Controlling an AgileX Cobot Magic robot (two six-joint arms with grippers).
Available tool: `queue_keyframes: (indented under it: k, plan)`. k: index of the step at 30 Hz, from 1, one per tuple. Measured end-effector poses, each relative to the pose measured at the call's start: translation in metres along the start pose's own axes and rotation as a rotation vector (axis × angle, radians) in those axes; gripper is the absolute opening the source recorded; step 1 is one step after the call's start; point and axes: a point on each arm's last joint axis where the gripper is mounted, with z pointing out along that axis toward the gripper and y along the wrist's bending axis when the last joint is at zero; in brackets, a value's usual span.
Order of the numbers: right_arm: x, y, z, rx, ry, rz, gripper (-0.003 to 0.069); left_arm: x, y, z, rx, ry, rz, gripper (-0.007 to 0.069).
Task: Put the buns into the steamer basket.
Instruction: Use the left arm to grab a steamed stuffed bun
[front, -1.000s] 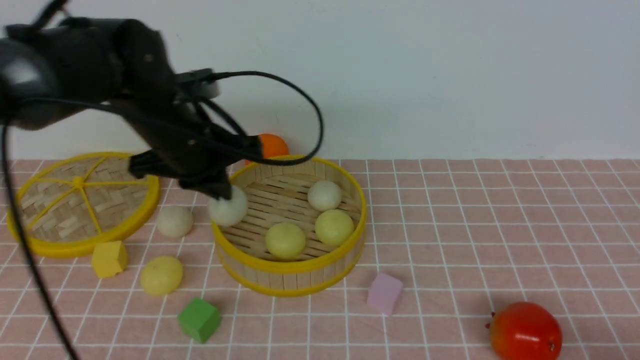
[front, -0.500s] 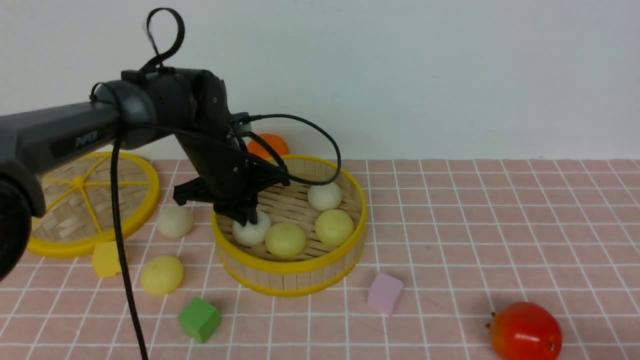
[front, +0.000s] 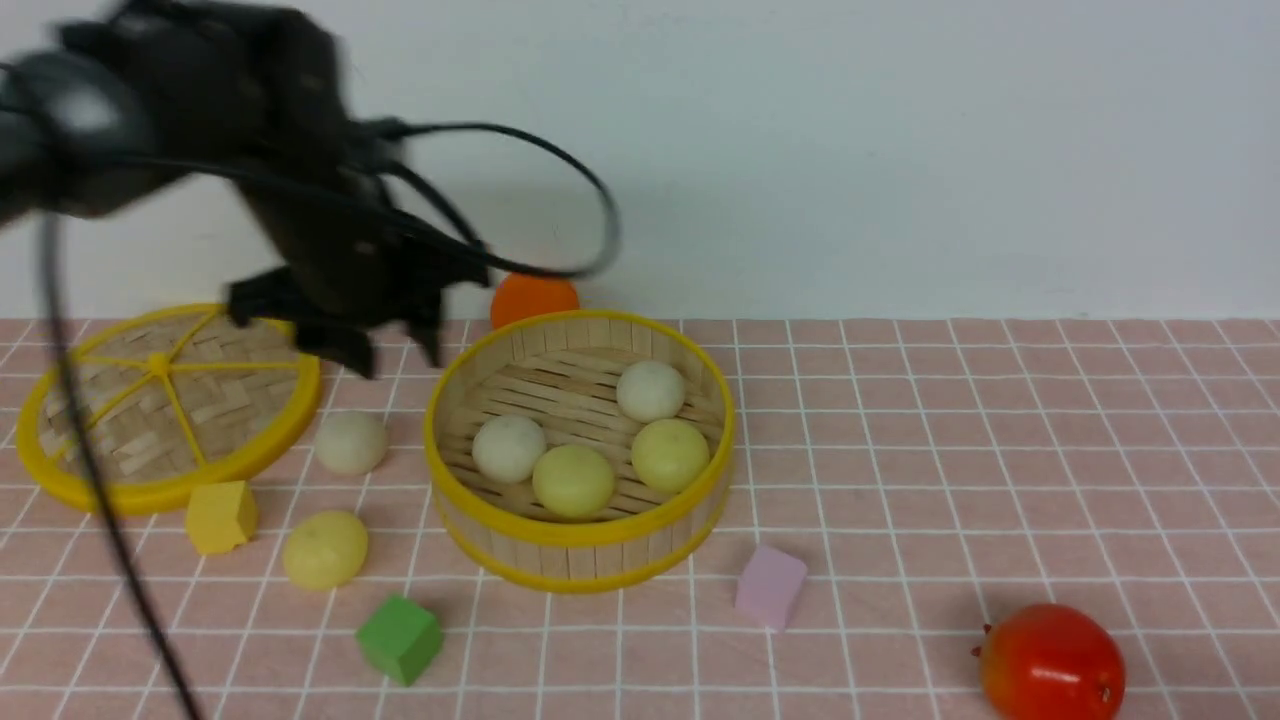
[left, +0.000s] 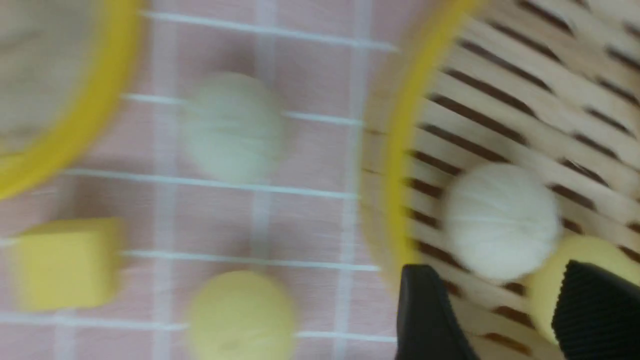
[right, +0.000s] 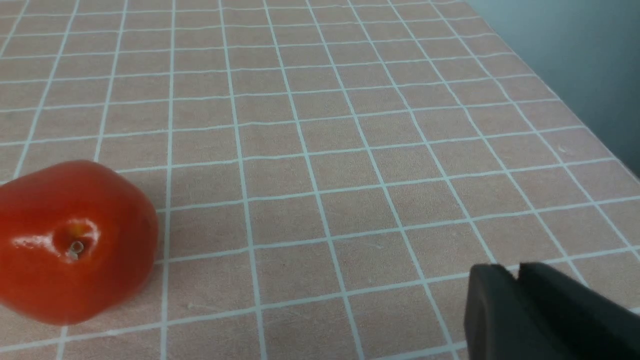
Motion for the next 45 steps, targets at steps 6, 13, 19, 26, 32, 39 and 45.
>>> queue_keyframes:
  k: [6,13,19,26,32,39,45]
  plan:
    - [0.0,0.0,0.0,0.0,0.0,0.0,0.0113,0.013,0.07,0.015,-0.06,0.058,-0.167,0.0325]
    - [0.0,0.0,0.0,0.0,0.0,0.0,0.012,0.035,0.08,0.038,-0.063,0.124,-0.149,0.0314]
    - [0.0,0.0,0.0,0.0,0.0,0.0,0.0127,0.038,0.081,0.052,-0.053,0.161,-0.13,0.0314]
    - [0.0,0.0,0.0,0.0,0.0,0.0,0.0136,0.039,0.076,0.053,-0.006,0.175,-0.137,0.0314]
    - [0.0,0.0,0.0,0.0,0.0,0.0,0.0144,0.04,0.073,0.055,0.031,0.195,-0.152,0.0314]
    - [0.0,0.0,0.0,0.0,0.0,0.0,0.0153,0.039,0.074,0.06,0.022,0.179,-0.143,0.0314]
    - [0.0,0.0,0.0,0.0,0.0,0.0,0.0162,0.042,0.079,0.067,-0.017,0.216,-0.116,0.0314]
